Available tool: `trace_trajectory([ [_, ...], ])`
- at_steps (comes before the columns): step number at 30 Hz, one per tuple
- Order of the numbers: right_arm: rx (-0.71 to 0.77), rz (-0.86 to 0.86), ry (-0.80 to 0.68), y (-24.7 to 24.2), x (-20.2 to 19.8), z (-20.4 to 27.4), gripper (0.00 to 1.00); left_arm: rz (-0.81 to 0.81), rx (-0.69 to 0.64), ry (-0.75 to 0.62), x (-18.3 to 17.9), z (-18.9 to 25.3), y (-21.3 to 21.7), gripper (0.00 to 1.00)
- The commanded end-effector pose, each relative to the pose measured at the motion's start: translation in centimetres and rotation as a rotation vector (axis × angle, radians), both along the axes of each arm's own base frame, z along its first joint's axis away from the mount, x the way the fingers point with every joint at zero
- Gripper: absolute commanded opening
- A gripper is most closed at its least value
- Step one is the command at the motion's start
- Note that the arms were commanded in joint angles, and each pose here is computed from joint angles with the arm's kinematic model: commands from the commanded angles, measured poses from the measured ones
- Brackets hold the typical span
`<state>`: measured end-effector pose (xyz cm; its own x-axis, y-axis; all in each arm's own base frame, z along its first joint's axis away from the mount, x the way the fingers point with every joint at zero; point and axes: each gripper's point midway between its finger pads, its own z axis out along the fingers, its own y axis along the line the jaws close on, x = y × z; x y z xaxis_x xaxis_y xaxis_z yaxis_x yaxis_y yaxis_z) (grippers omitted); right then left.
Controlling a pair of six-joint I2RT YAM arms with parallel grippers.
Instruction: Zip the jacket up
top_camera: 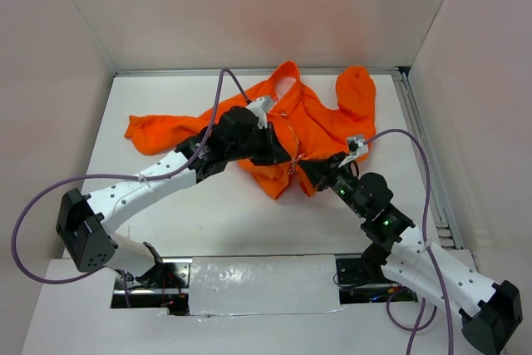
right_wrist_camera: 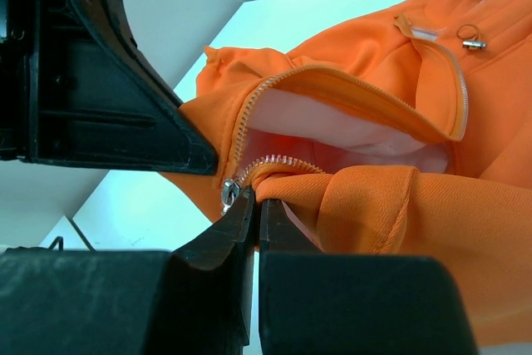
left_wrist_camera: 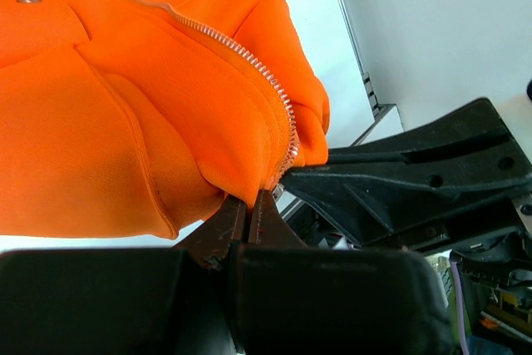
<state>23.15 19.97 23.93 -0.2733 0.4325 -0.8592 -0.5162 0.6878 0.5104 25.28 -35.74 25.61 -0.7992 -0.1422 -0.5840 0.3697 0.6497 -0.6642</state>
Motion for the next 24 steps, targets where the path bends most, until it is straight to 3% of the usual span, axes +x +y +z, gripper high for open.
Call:
trace_trajectory([
  [1, 0.097, -0.018, -0.091, -0.3, 0.4, 4.8, 0.0, -0.06, -0.083, -0.077, -1.0, 2.9, -0.5, 0.0],
  [14, 0.059, 0.042, -0.025, 0.8, 0.4, 6.3, 0.0, -0.066, 0.047, -0.098, -1.7, -0.5, -0.4, 0.0],
  [24, -0.071, 0.052, 0.081, 1.1, 0.9, 3.4, 0.0, -0.133, 0.049, -0.192, -2.1, 0.6, -0.5, 0.0],
])
